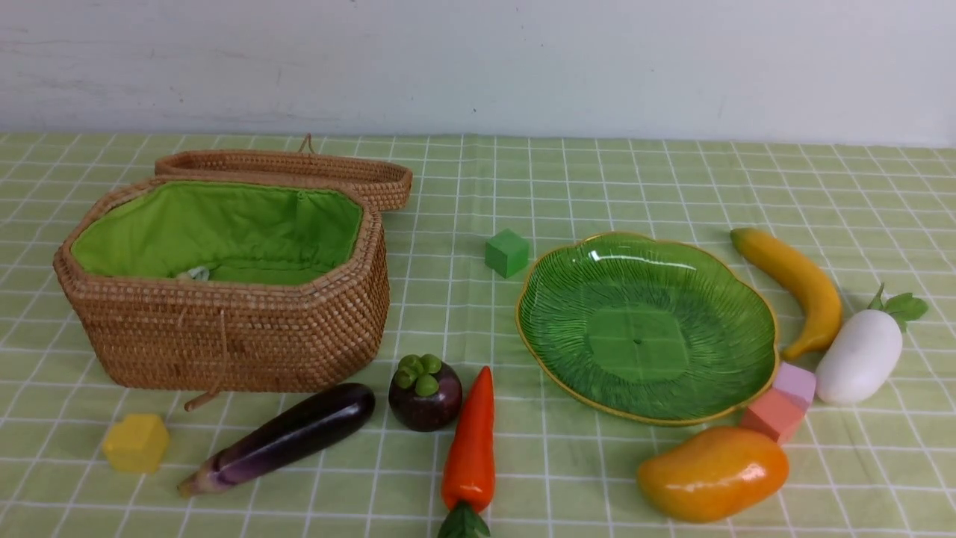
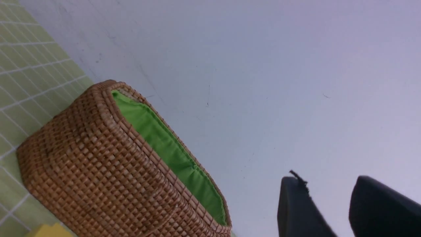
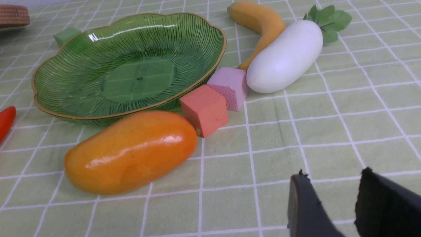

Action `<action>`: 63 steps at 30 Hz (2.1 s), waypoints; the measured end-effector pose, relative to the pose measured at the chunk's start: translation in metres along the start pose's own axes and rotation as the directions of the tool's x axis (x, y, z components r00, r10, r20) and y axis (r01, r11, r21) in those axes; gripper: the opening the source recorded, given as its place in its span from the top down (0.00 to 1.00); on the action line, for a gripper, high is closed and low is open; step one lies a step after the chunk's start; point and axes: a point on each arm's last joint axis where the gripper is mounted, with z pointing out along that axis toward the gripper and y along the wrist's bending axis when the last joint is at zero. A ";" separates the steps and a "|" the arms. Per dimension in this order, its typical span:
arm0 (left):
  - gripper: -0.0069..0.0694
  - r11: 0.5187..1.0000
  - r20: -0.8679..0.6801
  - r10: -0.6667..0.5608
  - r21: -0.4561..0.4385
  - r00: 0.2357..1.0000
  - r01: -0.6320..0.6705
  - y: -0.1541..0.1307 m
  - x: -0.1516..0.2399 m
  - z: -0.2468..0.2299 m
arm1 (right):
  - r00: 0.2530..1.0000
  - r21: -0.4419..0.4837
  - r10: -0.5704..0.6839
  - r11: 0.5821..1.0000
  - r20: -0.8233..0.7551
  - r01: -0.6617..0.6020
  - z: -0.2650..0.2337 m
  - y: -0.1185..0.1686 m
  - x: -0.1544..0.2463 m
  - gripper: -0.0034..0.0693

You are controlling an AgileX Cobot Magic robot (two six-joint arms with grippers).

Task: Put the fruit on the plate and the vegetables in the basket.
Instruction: Use the left arm to grab an eggplant and put it into the left basket

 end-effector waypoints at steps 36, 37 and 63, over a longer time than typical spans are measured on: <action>0.93 0.805 -0.738 0.578 0.445 0.348 -0.393 -0.126 0.001 0.063 | 0.935 -0.515 -0.206 0.857 -0.288 0.030 -0.061 0.072 -0.189 0.95; 0.93 0.807 -0.733 0.575 0.437 0.363 -0.397 -0.127 0.001 0.066 | 0.934 -0.530 -0.222 0.847 -0.281 0.042 -0.063 0.073 -0.191 0.95; 0.93 0.563 -0.663 0.666 0.747 -0.341 -0.354 -0.121 0.080 0.121 | 0.886 -0.600 -0.417 0.768 -0.203 0.224 -0.083 0.072 -0.196 0.92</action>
